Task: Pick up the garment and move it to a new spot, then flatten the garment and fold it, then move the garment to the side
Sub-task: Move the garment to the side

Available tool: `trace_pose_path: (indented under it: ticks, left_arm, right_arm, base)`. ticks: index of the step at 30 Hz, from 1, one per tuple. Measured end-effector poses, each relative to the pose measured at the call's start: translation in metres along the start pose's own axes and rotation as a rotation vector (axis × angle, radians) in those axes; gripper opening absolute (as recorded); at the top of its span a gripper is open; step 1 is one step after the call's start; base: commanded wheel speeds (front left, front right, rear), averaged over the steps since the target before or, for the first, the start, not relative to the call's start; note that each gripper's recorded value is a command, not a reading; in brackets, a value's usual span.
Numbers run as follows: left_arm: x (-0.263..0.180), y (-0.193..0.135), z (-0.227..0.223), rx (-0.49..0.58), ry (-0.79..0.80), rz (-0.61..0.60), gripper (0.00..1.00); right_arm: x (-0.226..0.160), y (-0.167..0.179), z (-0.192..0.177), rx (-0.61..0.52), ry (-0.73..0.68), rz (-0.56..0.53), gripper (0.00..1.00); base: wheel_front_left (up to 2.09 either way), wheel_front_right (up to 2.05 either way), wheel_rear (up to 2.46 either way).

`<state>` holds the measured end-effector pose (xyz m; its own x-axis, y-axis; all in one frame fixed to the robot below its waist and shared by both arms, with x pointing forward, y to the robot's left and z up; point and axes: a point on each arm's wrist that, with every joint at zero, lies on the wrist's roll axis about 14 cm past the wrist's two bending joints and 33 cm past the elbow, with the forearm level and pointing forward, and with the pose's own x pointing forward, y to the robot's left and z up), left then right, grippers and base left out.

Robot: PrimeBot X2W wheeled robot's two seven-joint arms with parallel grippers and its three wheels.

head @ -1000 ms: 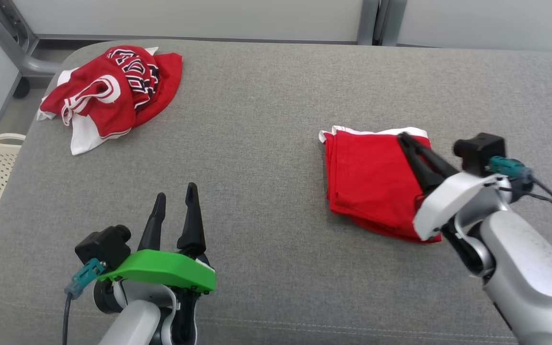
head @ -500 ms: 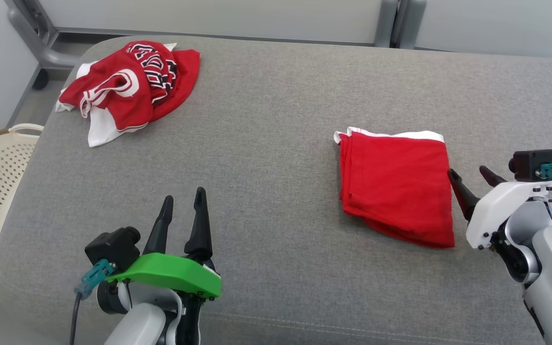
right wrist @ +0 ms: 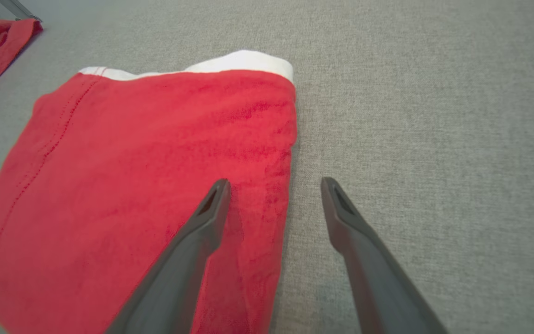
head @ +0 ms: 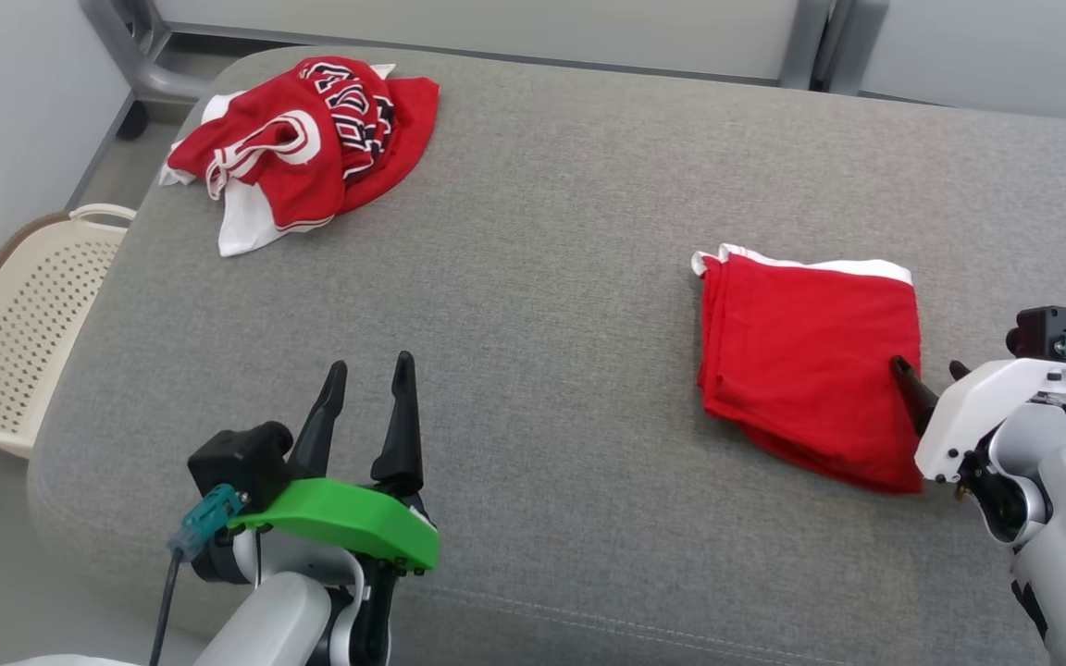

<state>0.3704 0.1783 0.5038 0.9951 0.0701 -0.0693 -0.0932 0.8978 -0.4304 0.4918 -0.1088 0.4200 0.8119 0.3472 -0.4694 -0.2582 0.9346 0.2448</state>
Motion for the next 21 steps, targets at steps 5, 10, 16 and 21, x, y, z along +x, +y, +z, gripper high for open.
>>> trace_pose_path:
  ticks: [5, 10, 16, 21]
  left_arm:
    - [0.0, 0.002, 0.002, 0.03, -0.002, 0.001, 1.0]
    - [0.001, 0.008, 0.008, 0.07, -0.015, 0.011, 1.0]
    - [0.002, 0.015, 0.013, 0.111, -0.025, 0.028, 1.0]
    - [0.003, 0.016, 0.014, 0.113, -0.027, 0.035, 1.0]
  right_arm:
    - [0.011, -0.002, -0.006, 0.025, 0.029, -0.012, 1.0]
    - [0.022, 0.006, -0.014, 0.04, 0.064, 0.001, 1.0]
    - [0.031, 0.015, -0.021, 0.043, 0.089, 0.02, 1.0]
    - [0.034, 0.019, -0.023, 0.038, 0.098, 0.03, 0.45]
  base:
    - [0.0, 0.0, 0.0]
    - [0.0, 0.0, 0.0]
    - [0.0, 0.0, 0.0]
    - [0.0, 0.0, 0.0]
